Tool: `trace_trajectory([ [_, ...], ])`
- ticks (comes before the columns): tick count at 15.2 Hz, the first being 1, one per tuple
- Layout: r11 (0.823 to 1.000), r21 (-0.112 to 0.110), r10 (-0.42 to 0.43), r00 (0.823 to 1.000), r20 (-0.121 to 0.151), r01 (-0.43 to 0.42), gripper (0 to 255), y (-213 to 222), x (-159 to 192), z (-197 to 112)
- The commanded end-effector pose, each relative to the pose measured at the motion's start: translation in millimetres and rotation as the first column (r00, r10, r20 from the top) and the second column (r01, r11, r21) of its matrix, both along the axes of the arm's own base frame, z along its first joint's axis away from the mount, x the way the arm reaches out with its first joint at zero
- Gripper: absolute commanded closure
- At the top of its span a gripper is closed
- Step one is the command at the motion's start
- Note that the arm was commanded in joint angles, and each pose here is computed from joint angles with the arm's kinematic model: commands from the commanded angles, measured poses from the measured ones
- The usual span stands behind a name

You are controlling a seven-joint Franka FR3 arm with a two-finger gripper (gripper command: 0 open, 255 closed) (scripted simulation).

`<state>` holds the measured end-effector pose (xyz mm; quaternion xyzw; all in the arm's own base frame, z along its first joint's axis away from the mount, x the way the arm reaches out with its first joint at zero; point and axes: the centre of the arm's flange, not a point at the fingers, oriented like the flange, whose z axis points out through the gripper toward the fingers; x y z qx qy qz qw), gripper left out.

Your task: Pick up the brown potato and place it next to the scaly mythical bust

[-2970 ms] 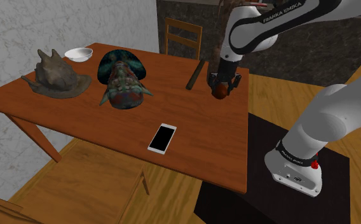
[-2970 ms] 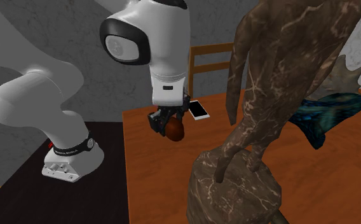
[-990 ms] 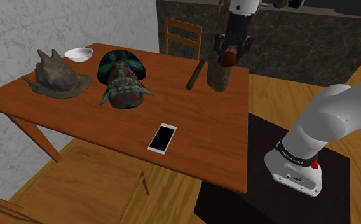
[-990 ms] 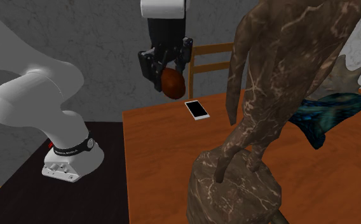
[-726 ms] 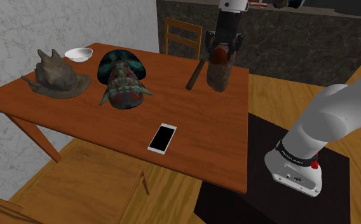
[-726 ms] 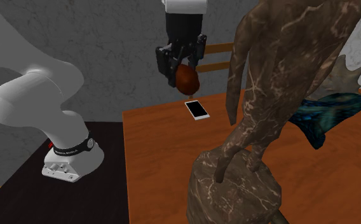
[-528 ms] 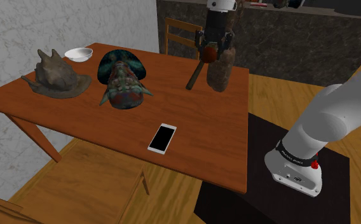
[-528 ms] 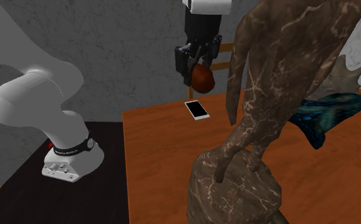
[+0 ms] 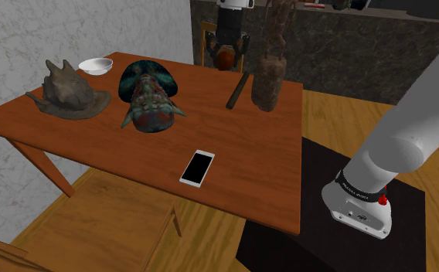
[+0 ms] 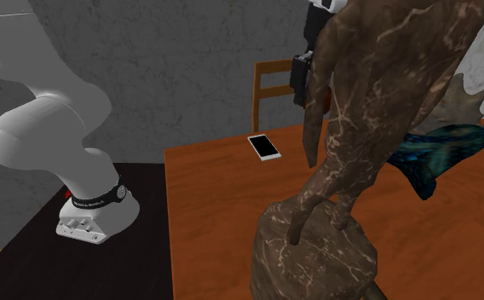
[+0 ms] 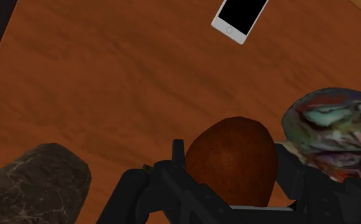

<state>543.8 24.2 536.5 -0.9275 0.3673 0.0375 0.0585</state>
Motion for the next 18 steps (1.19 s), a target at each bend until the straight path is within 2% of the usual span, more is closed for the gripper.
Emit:
trace_trajectory([
  [1,1.000,0.000,-0.001,1.000,0.000,0.001,255,9.5,25.8,-1.2],
  [8,1.000,0.000,-0.001,1.000,0.000,0.001,255,38.3,105.8,-1.1],
  [18,1.000,0.000,-0.001,1.000,0.000,0.001,255,38.3,105.8,-53.9],
])
